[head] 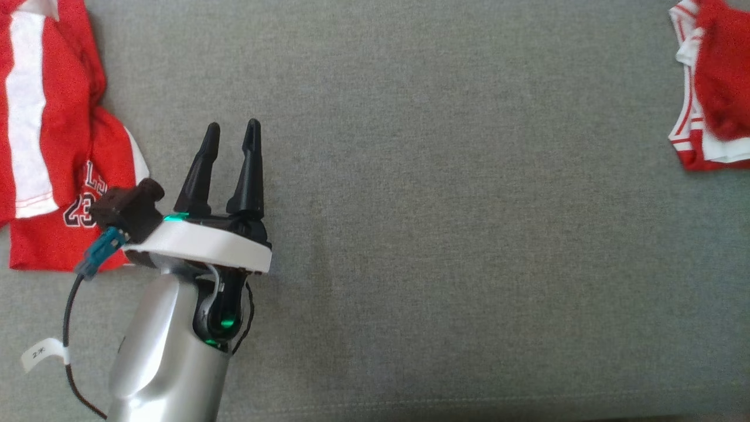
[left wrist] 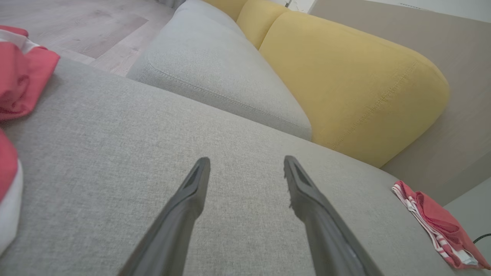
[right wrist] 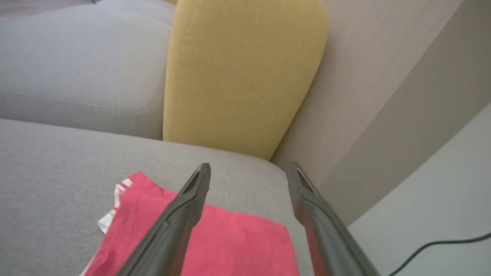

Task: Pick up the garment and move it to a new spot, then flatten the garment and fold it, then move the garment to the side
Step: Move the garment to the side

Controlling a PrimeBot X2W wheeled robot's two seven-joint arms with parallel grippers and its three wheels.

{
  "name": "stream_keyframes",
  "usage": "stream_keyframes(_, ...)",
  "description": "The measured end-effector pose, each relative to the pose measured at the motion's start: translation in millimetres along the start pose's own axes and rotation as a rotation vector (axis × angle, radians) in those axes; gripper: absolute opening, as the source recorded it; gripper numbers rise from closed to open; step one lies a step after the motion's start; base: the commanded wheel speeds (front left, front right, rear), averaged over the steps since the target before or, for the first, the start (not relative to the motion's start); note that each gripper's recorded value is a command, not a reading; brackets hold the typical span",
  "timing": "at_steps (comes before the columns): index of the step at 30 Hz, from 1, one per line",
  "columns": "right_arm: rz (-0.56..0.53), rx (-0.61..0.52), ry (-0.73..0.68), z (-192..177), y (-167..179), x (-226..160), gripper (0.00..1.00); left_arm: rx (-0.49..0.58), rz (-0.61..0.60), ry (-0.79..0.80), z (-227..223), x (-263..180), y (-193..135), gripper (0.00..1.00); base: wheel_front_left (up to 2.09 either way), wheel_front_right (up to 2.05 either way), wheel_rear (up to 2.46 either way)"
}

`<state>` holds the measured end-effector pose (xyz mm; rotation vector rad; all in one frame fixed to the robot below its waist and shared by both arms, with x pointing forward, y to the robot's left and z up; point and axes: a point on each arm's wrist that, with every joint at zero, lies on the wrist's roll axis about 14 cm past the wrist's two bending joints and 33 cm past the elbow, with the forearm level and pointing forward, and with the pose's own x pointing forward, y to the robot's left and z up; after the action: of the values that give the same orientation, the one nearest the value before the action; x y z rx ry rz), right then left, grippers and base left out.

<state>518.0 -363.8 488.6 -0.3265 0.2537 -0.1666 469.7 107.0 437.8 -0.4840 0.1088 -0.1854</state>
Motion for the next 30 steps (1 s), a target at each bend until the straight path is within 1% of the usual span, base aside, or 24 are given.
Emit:
stream_keyframes(3,0.031,0.016,-0.076,22.9,13.8,-3.3,1.0,-0.003,-0.005,-0.013,5.8,-1.7,-3.4,1.0,0.0,0.0,0.0)
stream_keyframes(5,0.074,0.035,-0.128,39.5,33.3,-7.3,1.0,-0.003,-0.01,-0.028,12.1,-3.8,-6.2,1.0,0.0,0.0,0.0)
stream_keyframes(11,0.222,0.177,-0.329,100.9,102.8,-35.4,1.0,0.006,-0.013,-0.08,33.9,-18.6,-12.9,1.0,0.0,0.0,0.0)
stream_keyframes(14,0.284,0.254,-0.408,123.3,131.3,-55.9,1.0,0.01,-0.002,-0.105,43.7,-31.0,-12.8,1.0,0.0,0.0,0.0)
stream_keyframes(16,0.319,0.31,-0.426,124.7,149.4,-70.7,1.0,0.012,0.004,-0.121,49.8,-38.8,-13.0,1.0,0.0,0.0,0.0)
stream_keyframes(20,0.39,0.394,-0.401,108.8,186.8,-101.1,1.0,0.016,0.011,-0.149,59.4,-53.8,-14.2,1.0,0.0,0.0,0.0)
stream_keyframes(22,0.403,0.44,-0.393,102.1,196.9,-113.5,1.0,0.017,0.02,-0.156,61.2,-61.7,-13.5,1.0,0.0,0.0,0.0)
stream_keyframes(26,0.42,0.447,-0.384,90.0,207.8,-132.3,1.0,0.026,0.037,-0.148,57.1,-78.4,-11.4,1.0,0.0,0.0,0.0)
stream_keyframes(30,0.426,0.46,-0.343,70.2,214.9,-146.7,1.0,0.028,0.044,-0.128,48.4,-91.2,-12.8,1.0,0.0,0.0,0.0)
